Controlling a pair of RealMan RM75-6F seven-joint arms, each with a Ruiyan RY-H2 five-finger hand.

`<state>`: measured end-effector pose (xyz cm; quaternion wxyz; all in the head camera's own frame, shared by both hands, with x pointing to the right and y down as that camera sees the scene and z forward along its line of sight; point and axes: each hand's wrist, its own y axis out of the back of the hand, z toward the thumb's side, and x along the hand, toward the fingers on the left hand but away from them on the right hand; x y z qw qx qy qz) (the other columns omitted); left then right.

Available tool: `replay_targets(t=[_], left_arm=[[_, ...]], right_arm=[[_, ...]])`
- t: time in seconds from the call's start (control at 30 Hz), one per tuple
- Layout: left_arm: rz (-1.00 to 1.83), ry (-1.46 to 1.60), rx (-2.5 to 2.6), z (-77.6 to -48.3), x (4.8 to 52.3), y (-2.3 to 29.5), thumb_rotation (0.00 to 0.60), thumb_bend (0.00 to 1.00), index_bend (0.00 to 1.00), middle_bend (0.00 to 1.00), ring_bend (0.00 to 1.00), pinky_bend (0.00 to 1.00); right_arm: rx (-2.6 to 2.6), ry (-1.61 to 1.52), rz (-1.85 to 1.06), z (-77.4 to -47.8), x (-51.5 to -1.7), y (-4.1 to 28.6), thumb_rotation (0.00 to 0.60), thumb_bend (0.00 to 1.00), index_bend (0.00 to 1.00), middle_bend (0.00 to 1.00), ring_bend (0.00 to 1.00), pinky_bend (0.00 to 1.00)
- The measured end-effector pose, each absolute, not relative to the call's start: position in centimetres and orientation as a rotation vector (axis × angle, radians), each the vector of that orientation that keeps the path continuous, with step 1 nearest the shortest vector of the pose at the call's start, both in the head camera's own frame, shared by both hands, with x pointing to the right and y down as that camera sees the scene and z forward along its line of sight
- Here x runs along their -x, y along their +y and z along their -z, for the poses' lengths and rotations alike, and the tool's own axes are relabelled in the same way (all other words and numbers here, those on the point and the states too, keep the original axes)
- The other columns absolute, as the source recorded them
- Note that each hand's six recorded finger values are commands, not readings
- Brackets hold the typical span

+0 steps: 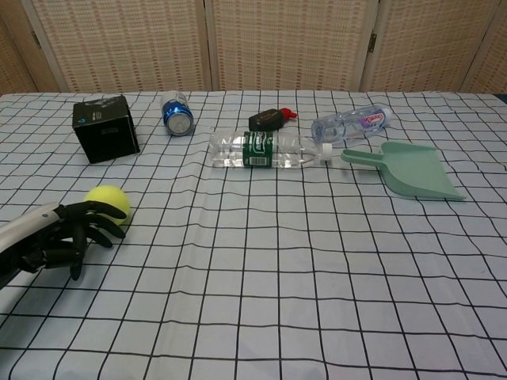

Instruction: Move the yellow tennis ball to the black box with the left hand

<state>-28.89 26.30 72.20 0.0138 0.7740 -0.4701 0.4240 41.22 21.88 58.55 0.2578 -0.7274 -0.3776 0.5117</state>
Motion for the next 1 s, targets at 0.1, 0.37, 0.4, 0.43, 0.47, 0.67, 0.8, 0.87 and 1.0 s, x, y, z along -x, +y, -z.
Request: replay_targets(t=[0.1, 0.37, 0.4, 0.43, 0.47, 0.67, 0.8, 0.87, 1.0], left_arm=[[-1.331, -1.46, -2.425, -72.3, 28.7, 25.9, 0.6, 0.87, 0.25, 0.29, 0.29, 0.59], [-1.372, -1.441, -2.47, -72.7, 28.2, 24.8, 0.6, 0.87, 0.25, 0.29, 0.29, 0.58], [-1.376, -1.44, -2.474, -72.8, 28.2, 24.6, 0.6, 0.87, 0.25, 0.29, 0.29, 0.58], [-1.38, -1.439, -2.478, -72.8, 28.1, 24.5, 0.6, 0.87, 0.25, 0.29, 0.29, 0.58], [-1.386, -1.439, -2.482, -72.9, 28.1, 24.4, 0.6, 0.87, 0.25, 0.29, 0.29, 0.58], [-1.445, -1.422, -2.531, -73.2, 28.1, 23.6, 0.6, 0.87, 0.25, 0.29, 0.29, 0.57], [-1.489, -1.412, -2.559, -73.4, 28.3, 23.0, 0.6, 0.87, 0.25, 0.29, 0.29, 0.57], [-1.506, -1.404, -2.563, -73.5, 28.4, 22.7, 0.6, 0.87, 0.25, 0.29, 0.29, 0.57], [-1.538, -1.394, -2.569, -73.7, 28.7, 22.0, 0.6, 0.87, 0.25, 0.29, 0.29, 0.57]], right_arm=[[1.973, -1.023, -1.389, -58.6, -41.2, 21.9, 0.6, 0.16, 0.0, 0.0, 0.0, 0.0], [1.973, -1.024, -1.386, -58.5, -41.2, 21.9, 0.6, 0.16, 0.0, 0.0, 0.0, 0.0], [1.973, -1.023, -1.386, -58.5, -41.2, 21.9, 0.6, 0.16, 0.0, 0.0, 0.0, 0.0], [1.974, -1.023, -1.386, -58.5, -41.2, 21.9, 0.6, 0.16, 0.0, 0.0, 0.0, 0.0], [1.973, -1.023, -1.386, -58.5, -41.2, 21.9, 0.6, 0.16, 0.0, 0.0, 0.0, 0.0], [1.972, -1.022, -1.387, -58.5, -41.2, 21.9, 0.6, 0.16, 0.0, 0.0, 0.0, 0.0], [1.974, -1.021, -1.389, -58.6, -41.2, 21.9, 0.6, 0.16, 0.0, 0.0, 0.0, 0.0], [1.975, -1.02, -1.389, -58.6, -41.2, 21.9, 0.6, 0.16, 0.0, 0.0, 0.0, 0.0], [1.977, -1.017, -1.392, -58.6, -41.2, 22.0, 0.6, 0.16, 0.0, 0.0, 0.0, 0.0]])
